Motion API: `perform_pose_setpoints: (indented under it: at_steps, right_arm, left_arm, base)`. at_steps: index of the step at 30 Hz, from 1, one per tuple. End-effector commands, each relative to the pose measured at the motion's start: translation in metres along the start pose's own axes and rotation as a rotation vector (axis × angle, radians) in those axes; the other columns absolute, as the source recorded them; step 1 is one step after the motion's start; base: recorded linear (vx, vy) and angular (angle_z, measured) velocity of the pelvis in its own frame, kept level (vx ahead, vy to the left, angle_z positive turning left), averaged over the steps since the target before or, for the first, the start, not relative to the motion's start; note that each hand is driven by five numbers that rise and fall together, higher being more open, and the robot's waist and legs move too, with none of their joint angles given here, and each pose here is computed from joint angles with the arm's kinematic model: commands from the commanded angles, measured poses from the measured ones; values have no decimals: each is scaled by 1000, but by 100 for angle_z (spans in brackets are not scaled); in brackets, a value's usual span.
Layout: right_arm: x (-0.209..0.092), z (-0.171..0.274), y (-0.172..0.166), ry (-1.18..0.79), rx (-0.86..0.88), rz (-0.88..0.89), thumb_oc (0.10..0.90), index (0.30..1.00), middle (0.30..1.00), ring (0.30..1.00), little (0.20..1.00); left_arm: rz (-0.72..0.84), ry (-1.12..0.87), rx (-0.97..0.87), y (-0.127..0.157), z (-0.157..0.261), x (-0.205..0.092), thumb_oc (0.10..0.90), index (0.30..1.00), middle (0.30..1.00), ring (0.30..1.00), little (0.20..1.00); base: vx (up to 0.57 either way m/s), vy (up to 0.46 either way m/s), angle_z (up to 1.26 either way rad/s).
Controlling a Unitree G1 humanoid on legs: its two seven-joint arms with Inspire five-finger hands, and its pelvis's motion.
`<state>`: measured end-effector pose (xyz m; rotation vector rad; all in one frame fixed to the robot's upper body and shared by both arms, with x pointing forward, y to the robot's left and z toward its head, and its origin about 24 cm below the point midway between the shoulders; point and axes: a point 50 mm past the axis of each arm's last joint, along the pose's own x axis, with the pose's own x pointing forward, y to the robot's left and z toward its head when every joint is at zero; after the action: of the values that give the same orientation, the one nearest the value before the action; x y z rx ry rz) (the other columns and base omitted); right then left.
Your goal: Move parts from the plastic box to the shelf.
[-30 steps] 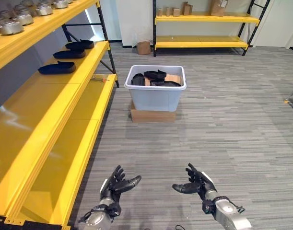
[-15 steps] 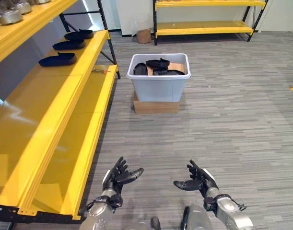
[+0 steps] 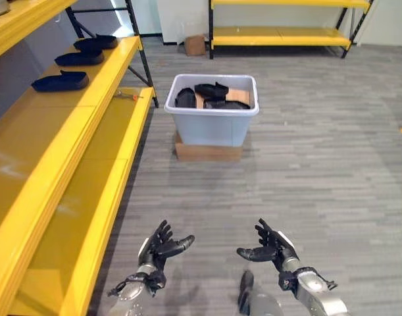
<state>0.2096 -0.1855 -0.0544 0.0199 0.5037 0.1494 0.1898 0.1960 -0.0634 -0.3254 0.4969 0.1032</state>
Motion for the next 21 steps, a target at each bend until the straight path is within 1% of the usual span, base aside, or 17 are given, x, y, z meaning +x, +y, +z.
perform_pose_setpoints:
  at_steps: [1,4,7,15,21]
  right_arm:
    - [10,60,7,-282,25,43,900,1000,1000,1000,1000]
    - [9,64,3,-294,19,25,900,1000,1000,1000,1000]
    - [8,66,0,-304,27,6,900,1000,1000,1000,1000]
    - [6,55,-2,-269,0,2,900,1000,1000,1000,1000]
    - [7,50,8,-256,26,35,900,1000,1000,1000,1000]
  left_arm:
    - [-107,-240,-2,-16,55,9,900,1000,1000,1000,1000]
    - [-118,-232,-11,-20,55,9,900,1000,1000,1000,1000]
    - [-120,-221,-4,-20,53,9,900,1000,1000,1000,1000]
    - [-85,-219,38,-8,52,5,900,1000,1000,1000,1000]
    - [-89,-227,44,-7,54,4,900,1000,1000,1000,1000]
  base:
    - [152,-218,1]
    - [189,-160,-28]
    - [133,-3,-12]
    - [304,157,-8]
    - [266,186,-20]
